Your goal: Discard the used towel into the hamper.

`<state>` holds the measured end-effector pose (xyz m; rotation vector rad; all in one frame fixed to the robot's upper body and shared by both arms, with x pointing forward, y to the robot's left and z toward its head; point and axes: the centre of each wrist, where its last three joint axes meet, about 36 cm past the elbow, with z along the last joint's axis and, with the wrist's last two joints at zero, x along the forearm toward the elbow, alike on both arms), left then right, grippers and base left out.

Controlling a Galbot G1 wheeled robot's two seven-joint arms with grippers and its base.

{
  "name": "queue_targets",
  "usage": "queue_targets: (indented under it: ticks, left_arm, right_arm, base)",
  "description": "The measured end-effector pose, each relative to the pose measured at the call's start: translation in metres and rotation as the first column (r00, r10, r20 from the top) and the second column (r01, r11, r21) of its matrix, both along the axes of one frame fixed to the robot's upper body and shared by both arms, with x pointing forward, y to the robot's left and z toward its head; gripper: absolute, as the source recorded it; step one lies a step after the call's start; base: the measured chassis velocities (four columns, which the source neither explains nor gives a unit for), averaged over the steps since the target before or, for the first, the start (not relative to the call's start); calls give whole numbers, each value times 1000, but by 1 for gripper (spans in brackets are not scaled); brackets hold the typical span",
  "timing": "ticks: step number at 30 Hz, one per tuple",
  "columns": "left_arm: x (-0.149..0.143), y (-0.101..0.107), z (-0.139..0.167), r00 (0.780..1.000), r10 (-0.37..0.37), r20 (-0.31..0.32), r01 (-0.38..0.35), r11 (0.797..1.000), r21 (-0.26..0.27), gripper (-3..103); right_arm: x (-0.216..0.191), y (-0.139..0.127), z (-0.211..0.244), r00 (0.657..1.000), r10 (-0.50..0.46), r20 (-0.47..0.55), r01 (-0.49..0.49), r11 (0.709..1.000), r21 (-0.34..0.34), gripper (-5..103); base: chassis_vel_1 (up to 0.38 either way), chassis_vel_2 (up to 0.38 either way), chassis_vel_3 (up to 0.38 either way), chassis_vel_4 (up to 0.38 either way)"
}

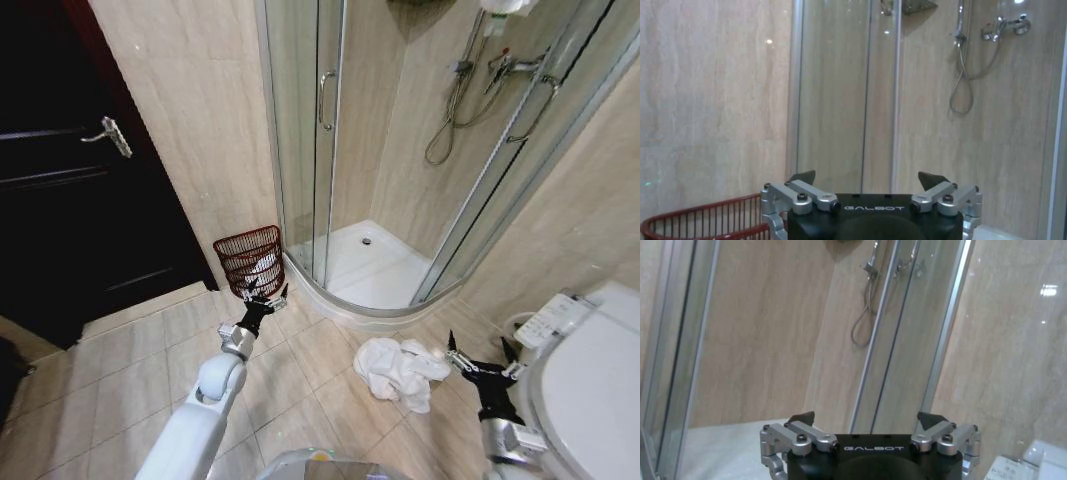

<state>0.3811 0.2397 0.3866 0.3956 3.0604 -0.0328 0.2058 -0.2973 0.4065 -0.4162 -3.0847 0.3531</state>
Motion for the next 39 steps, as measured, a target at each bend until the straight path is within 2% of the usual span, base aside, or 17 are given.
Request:
queue_targets:
  ticks: [4, 13, 20, 34, 39]
  left_arm:
    - [4, -2, 3, 1000, -8, 12, 8, 1000, 18, 100]
    - [7, -8, 5, 999, -32, 9, 32, 999, 20, 100]
    - [6, -10, 6, 999, -33, 7, 32, 997, 63, 100]
    - [2, -8, 10, 999, -34, 19, 33, 997, 70, 100]
    - [2, -9, 10, 999, -36, 39, 34, 998, 45, 100]
  right_arm:
    - [2, 1, 1, 1000, -6, -3, 6, 1000, 4, 100]
    - [0, -1, 6, 1000, -13, 2, 13, 1000, -2, 100]
    - [-4, -3, 6, 1000, -12, 23, 13, 1000, -4, 100]
    - [-6, -2, 8, 999, -5, 52, 5, 1000, -6, 100]
    - [-8, -4, 9, 998, -7, 55, 8, 1000, -11, 100]
  base:
    - [6, -6, -11, 13]
    - [87, -86, -129, 110]
    - [185, -160, -127, 105]
    - [-33, -33, -4, -7]
    - [-31, -44, -75, -59]
